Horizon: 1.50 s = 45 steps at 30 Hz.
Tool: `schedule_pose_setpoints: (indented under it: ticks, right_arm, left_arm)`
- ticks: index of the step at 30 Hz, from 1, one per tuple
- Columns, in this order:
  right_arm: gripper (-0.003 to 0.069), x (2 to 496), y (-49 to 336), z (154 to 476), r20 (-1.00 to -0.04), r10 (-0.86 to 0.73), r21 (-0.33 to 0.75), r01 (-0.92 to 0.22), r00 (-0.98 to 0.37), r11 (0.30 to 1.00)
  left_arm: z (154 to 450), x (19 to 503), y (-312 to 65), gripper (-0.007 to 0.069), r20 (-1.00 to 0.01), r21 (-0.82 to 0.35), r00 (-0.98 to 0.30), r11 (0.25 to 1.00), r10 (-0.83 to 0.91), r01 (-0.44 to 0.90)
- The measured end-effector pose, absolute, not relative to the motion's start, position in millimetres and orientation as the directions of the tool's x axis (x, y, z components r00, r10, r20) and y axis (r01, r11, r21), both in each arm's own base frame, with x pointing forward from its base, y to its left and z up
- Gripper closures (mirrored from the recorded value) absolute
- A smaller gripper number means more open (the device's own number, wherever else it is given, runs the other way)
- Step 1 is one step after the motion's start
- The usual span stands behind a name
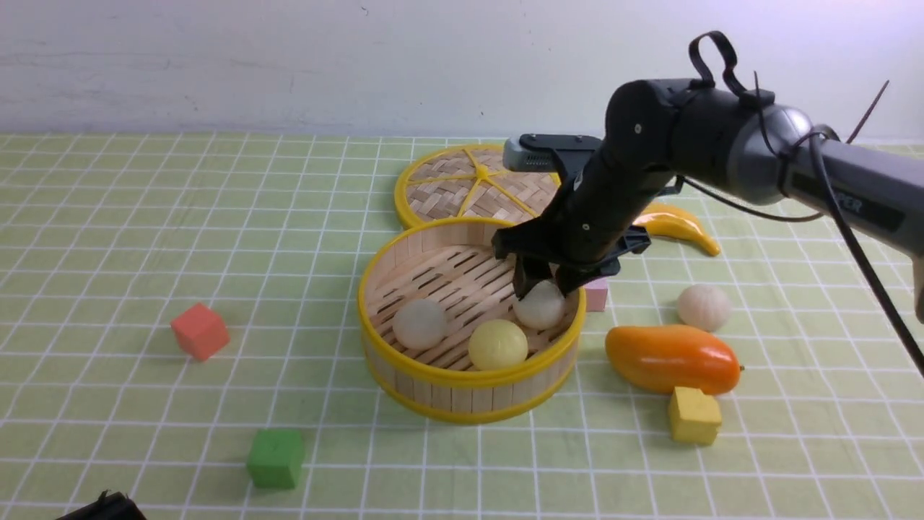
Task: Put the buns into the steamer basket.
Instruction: Use the right arm to put the steamed stuffed bun into the steamer, then use the right arm to grab a steamed stuffed bun
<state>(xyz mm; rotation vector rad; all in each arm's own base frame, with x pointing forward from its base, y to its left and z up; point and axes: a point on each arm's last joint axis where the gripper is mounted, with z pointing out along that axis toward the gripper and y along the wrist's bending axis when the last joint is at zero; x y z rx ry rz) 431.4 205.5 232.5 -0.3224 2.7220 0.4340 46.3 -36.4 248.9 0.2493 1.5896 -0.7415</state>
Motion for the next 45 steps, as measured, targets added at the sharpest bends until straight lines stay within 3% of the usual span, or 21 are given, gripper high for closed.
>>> schedule_pose_setpoints:
  ticks: [3, 4, 8, 9, 13, 16, 21, 27, 36, 45]
  right_arm:
    - [0.0151, 427.0, 202.6, 260.1, -0.411, -0.181, 0.237, -0.296, -0.893, 0.925]
    - [0.0148, 421.7, 195.9, 287.0, -0.449, -0.208, 0.187, -0.319, -0.869, 0.929]
    - [0.0203, 406.8, 171.7, 326.3, -0.482, -0.261, 0.035, -0.316, -0.836, 0.948]
    - [0.0244, 401.7, 156.9, 335.1, -0.472, -0.253, -0.012, -0.28, -0.845, 0.96]
    - [0.0349, 399.3, 121.0, 318.0, -0.385, -0.187, -0.054, -0.18, -0.904, 0.982]
    - [0.0417, 403.8, 84.0, 276.3, -0.275, -0.081, -0.023, -0.078, -0.958, 0.997]
    - [0.0402, 419.6, 58.7, 249.9, -0.279, 0.034, 0.112, 0.003, -0.96, 0.994]
    - [0.0379, 430.4, 58.7, 239.9, -0.313, 0.054, 0.209, -0.013, -0.948, 0.978]
    - [0.0375, 442.8, 56.6, 212.5, -0.317, 0.044, 0.172, -0.012, -0.947, 0.985]
    - [0.0375, 450.3, 54.8, 208.4, -0.374, 0.044, 0.15, -0.014, -0.926, 0.989]
  left_arm:
    - [248.9, 46.3, -36.4, 0.0604, -0.95, -0.313, -0.176, 0.766, -0.259, 0.562]
    - [248.9, 46.3, -36.4, 0.0604, -0.95, -0.313, -0.176, 0.766, -0.259, 0.562]
    - [248.9, 46.3, -36.4, 0.0599, -0.95, -0.313, -0.176, 0.766, -0.259, 0.562]
    - [248.9, 46.3, -36.4, 0.0597, -0.95, -0.313, -0.176, 0.766, -0.259, 0.562]
    - [248.9, 46.3, -36.4, 0.0596, -0.95, -0.313, -0.176, 0.766, -0.259, 0.562]
    - [248.9, 46.3, -36.4, 0.059, -0.95, -0.313, -0.176, 0.766, -0.259, 0.562]
    - [248.9, 46.3, -36.4, 0.0587, -0.95, -0.313, -0.176, 0.766, -0.259, 0.562]
    - [248.9, 46.3, -36.4, 0.0587, -0.95, -0.313, -0.176, 0.766, -0.259, 0.562]
    - [247.9, 46.0, -36.8, 0.0587, -0.95, -0.312, -0.185, 0.765, -0.251, 0.563]
    - [247.7, 45.9, -36.9, 0.0587, -0.95, -0.312, -0.187, 0.765, -0.249, 0.564]
